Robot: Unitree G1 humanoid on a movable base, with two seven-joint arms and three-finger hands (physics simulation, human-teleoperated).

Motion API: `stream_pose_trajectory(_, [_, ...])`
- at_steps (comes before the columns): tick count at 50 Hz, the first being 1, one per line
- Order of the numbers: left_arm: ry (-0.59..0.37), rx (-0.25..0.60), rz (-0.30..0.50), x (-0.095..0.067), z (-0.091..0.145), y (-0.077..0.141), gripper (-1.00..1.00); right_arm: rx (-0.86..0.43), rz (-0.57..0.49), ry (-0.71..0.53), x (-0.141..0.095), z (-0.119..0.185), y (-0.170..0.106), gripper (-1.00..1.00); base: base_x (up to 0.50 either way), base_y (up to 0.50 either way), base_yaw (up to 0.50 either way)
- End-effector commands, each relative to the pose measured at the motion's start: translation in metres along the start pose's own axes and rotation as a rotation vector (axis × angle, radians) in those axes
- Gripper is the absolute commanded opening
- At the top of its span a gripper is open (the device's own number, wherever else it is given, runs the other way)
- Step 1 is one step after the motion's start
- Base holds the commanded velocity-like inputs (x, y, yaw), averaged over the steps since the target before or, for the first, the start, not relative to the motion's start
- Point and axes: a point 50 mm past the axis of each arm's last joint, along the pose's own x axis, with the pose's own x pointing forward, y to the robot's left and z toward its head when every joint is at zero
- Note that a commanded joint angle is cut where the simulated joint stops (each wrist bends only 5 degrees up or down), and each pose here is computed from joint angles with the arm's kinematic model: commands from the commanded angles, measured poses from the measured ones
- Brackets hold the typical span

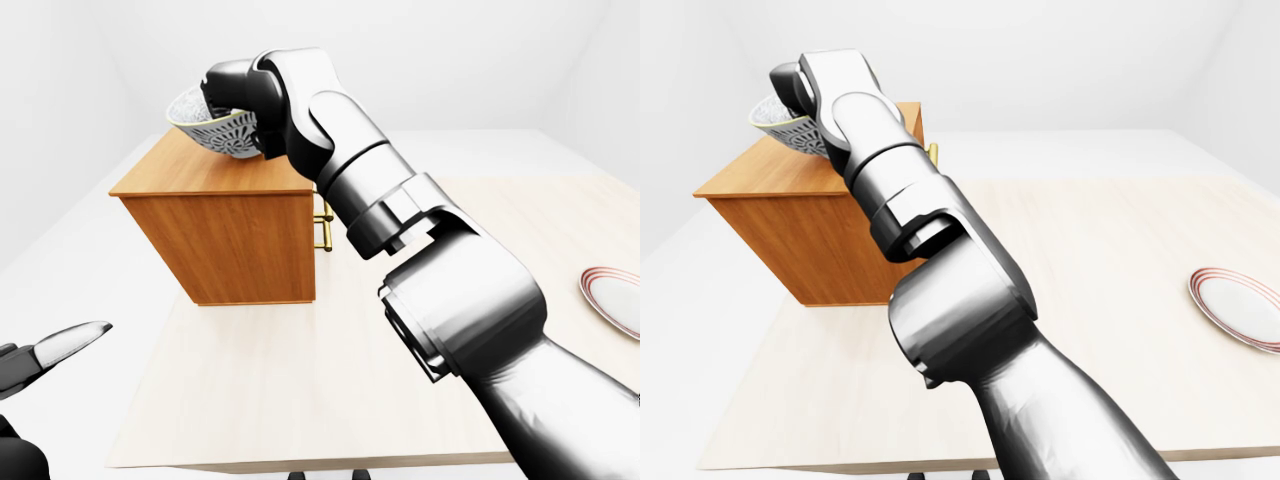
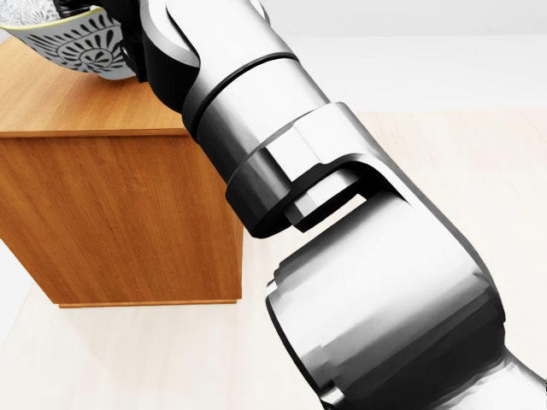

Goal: Put the bowl on top of the cabinet.

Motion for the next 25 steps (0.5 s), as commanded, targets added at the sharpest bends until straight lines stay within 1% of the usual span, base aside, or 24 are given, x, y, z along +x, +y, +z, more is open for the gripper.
stream_pose_trajectory(1, [-0.003, -0.002, 0.001, 0.0001, 0.0007, 0.0002, 1.00, -0.038, -0.015, 0.030, 0.0014, -0.0034, 0.0030, -1.00, 0.00, 0.00, 0.00])
stream_pose_trajectory(25, [0.006, 0.000, 0.000, -0.0006, -0.0009, 0.0007, 1.00, -0.029, -0.008, 0.037, 0.0032, -0.0073, 0.0075, -1.00, 0.00, 0.00, 0.00])
